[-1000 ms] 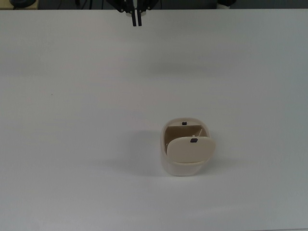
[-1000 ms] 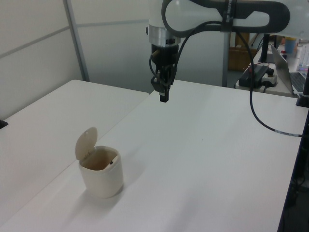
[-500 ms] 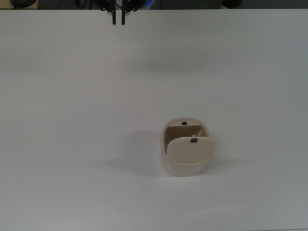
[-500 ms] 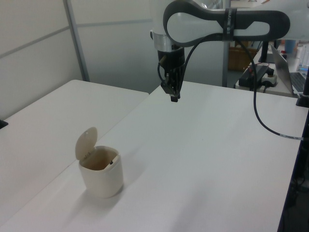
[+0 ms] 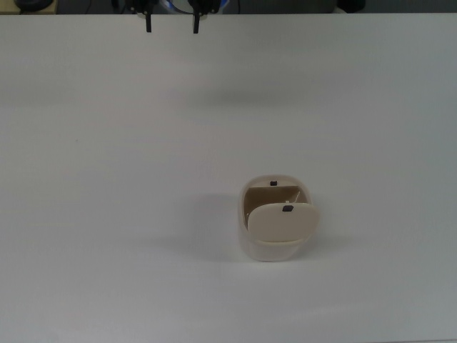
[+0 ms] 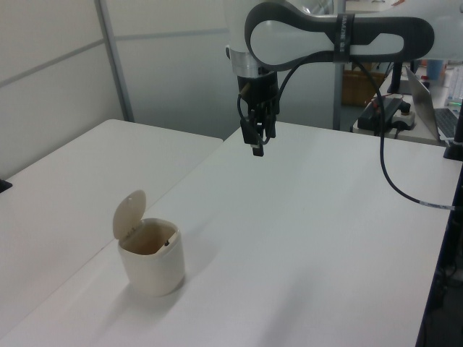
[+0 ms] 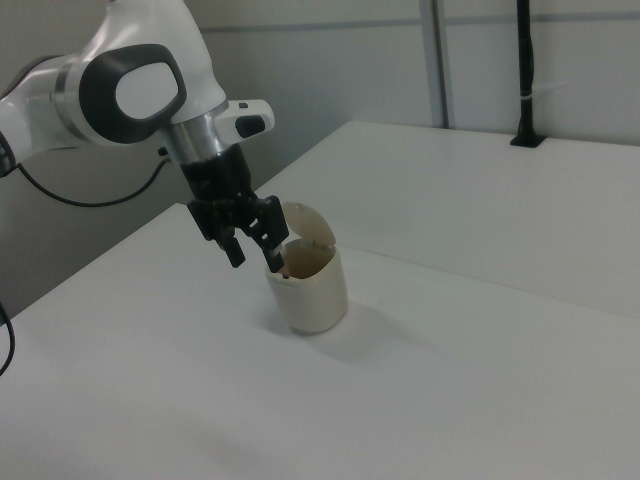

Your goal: Open the trash can

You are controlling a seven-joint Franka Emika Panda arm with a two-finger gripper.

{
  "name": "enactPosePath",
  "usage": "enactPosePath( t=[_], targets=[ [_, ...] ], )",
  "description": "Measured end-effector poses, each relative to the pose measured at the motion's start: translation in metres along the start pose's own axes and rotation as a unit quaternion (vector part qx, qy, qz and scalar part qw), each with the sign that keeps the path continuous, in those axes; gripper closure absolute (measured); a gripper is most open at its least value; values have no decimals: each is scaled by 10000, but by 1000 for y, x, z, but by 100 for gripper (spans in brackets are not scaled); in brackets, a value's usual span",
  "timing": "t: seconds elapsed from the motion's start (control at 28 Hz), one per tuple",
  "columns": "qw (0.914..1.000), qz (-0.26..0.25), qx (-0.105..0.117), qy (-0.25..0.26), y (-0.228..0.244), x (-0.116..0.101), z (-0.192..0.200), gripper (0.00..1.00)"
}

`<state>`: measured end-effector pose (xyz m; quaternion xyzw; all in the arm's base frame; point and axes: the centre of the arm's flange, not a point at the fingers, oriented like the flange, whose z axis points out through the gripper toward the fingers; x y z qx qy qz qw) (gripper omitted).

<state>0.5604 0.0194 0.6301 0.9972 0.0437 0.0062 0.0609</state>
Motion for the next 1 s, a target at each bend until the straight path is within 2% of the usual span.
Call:
enactPosePath(
  t=[0.25,1.0],
  targets=[
    [10000,100,1,-1,0,0,0,1],
    [9999,63,48,-97,-5,2,10,0]
  ],
)
